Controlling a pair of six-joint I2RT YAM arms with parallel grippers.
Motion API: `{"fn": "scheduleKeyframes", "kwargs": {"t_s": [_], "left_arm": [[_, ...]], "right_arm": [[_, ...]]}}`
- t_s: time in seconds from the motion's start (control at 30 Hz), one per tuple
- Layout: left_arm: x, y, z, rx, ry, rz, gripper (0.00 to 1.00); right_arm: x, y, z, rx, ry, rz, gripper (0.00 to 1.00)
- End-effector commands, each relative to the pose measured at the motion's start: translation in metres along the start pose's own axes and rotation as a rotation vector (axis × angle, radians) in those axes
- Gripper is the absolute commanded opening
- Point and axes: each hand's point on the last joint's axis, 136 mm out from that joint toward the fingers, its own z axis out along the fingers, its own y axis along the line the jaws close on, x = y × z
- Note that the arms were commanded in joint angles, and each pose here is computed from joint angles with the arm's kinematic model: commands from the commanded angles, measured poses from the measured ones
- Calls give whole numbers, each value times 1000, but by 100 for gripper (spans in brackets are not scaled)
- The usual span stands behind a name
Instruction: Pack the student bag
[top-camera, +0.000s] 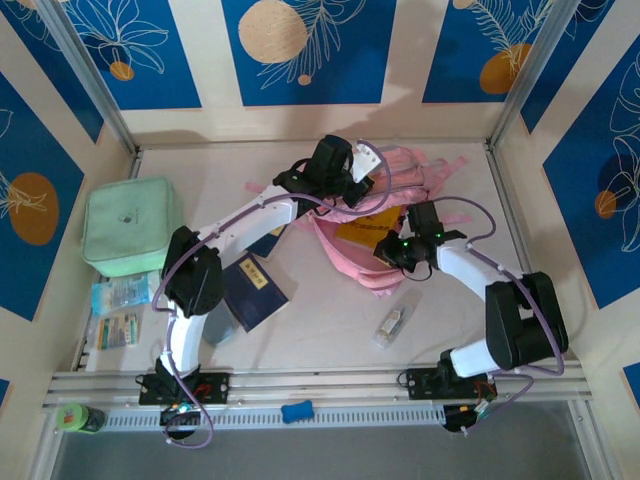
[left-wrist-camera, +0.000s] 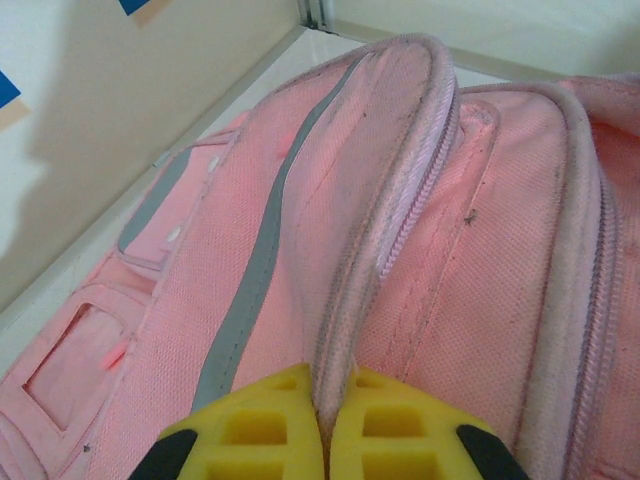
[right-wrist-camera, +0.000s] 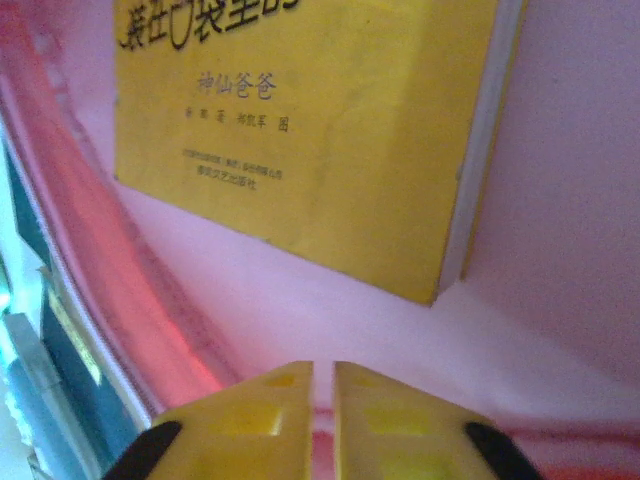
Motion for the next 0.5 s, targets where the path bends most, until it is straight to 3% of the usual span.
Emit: {"fn": "scheduleKeyframes", "kwargs": {"t_s": [0.0, 0.13, 0.33, 0.47], "left_arm": [[-70, -1, -44, -1, -210, 29, 0], [-73, -1, -47, -1, -217, 29, 0], [-71, -2, -48, 4, -221, 38, 0], [-70, 1, -47, -5, -216, 40, 0]], "right_arm": [[-17, 4, 16, 31, -72, 4, 7], [-40, -5, 25, 85, -160, 30, 0], [-88, -11, 8, 78, -362, 96, 0], [-113, -26, 7, 123, -392, 159, 0]]}}
